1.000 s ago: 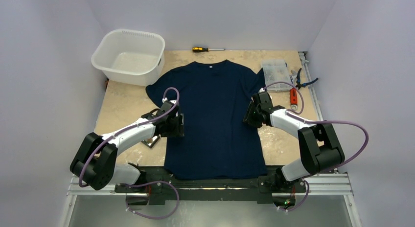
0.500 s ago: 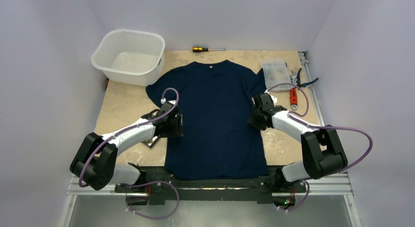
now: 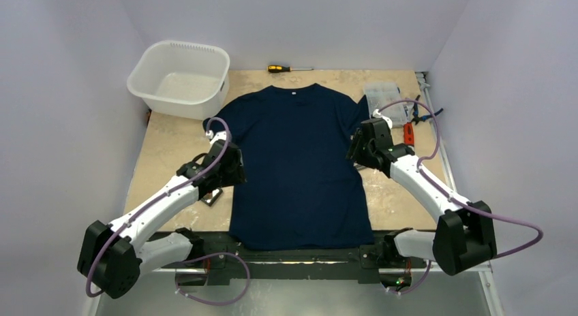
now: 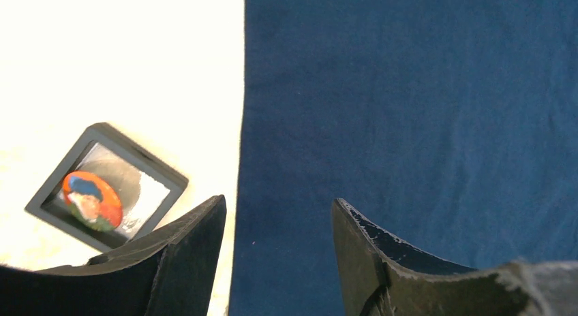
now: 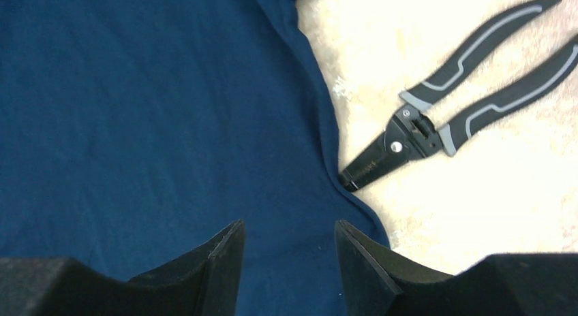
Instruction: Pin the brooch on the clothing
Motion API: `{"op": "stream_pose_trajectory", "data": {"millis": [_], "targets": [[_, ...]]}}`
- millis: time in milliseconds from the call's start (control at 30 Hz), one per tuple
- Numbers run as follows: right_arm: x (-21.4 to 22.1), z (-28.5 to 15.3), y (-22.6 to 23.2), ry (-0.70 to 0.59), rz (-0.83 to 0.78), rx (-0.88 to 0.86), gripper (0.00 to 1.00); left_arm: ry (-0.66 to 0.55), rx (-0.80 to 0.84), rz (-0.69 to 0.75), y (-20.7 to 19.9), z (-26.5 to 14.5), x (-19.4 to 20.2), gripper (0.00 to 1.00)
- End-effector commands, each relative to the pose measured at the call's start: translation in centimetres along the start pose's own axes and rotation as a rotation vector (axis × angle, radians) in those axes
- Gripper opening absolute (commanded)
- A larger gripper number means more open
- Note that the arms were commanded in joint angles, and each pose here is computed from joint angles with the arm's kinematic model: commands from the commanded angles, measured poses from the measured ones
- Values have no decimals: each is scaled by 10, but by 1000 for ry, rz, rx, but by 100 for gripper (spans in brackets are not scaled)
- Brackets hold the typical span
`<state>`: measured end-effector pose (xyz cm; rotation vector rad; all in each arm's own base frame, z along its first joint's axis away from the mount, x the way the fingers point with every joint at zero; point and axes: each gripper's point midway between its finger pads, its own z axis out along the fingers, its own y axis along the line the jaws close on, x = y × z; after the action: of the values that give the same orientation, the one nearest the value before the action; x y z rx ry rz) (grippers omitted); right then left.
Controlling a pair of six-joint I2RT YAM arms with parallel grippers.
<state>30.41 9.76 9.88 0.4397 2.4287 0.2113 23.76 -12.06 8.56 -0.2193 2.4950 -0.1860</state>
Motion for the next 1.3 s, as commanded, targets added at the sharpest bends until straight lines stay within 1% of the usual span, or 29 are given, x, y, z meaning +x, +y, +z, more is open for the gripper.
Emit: {"op": "stream_pose_trajectory", "data": {"millis": [0,67,133,167,233,333,433,667,933,1267], "targets": [[-27,-19,27,-77,-23,-128,56,-84,-74,-100,12,-19,-18,57],[-31,-22,37,-91,-30,-184,58,-110,-101,-133,19,-25,-20,57],[-33,-23,41,-98,-32,-203,60,-137,-126,-169,26,-31,-23,58],[-34,-24,42,-101,-33,-211,63,-151,-139,-188,30,-34,-24,58],[-36,-25,43,-113,-32,-215,72,-175,-161,-219,36,-38,-26,59],[-41,-26,42,-140,-29,-208,82,-194,-201,-263,47,-41,-23,60],[-45,-28,42,-159,-34,-210,85,-197,-246,-308,56,-42,-18,61],[-42,-22,41,-140,-57,-203,86,-230,-342,-375,75,-47,-15,61],[-38,-23,43,-121,-86,-214,84,-240,-421,-367,86,-45,-15,61],[-35,-23,42,-106,-106,-216,83,-251,-483,-374,95,-39,-12,60]]}}
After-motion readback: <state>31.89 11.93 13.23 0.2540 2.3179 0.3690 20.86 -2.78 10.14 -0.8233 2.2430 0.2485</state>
